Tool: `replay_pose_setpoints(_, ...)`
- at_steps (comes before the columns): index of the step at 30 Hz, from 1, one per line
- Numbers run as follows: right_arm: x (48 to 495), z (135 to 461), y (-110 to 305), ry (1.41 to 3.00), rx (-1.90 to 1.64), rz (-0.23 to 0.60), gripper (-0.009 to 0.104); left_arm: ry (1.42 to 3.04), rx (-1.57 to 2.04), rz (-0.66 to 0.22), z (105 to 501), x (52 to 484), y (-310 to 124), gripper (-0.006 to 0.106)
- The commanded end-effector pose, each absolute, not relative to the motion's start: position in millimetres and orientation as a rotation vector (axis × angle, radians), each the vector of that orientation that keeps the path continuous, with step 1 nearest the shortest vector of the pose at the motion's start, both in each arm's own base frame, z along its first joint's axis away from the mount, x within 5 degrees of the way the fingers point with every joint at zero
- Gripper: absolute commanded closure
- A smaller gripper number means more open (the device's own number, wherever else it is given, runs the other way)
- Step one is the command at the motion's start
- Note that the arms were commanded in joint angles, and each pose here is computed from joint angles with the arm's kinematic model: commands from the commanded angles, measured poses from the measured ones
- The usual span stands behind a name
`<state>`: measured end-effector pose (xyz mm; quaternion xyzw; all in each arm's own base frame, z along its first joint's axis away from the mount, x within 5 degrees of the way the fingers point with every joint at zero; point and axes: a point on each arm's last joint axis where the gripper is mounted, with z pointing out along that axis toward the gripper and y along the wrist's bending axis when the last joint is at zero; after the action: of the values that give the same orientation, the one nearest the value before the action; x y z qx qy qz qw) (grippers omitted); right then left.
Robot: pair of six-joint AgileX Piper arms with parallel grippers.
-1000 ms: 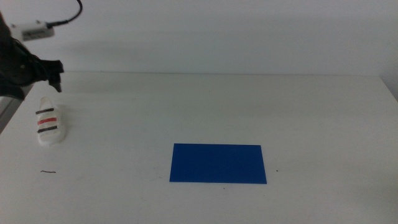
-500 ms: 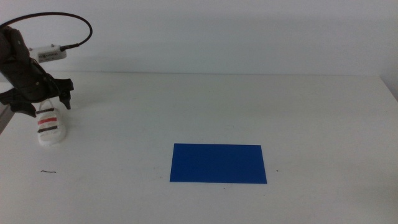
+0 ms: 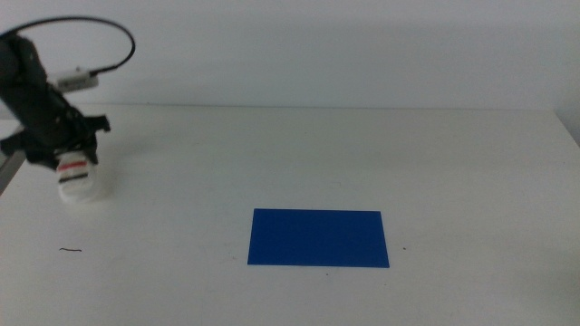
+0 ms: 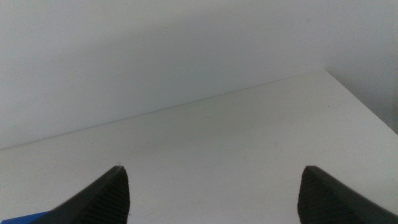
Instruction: Use one arm to grab the shoe from the table and place it on the mat.
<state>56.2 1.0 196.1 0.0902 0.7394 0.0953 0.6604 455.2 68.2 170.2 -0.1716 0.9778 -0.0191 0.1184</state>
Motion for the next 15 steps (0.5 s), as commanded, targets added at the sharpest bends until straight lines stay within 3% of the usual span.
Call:
replay_pose_setpoints(1, 56, 196, 1, 1.662, 0.191, 0.207, 0.016, 2.807, -0.47, -0.089, 211, 451, 41, 0.102)
replay_pose_setpoints(6, 56, 196, 1, 1.662, 0.191, 0.207, 0.016, 2.87, -0.337, -0.128, 236, 444, -43, 0.102)
replay_pose_setpoints(13, 56, 196, 1, 1.662, 0.191, 0.207, 0.016, 2.917, -0.026, -0.197, 236, 406, -186, 0.102)
replay_pose_setpoints(15, 56, 196, 1, 1.662, 0.191, 0.207, 0.016, 2.915, 0.079, -0.181, 235, 391, -216, 0.102)
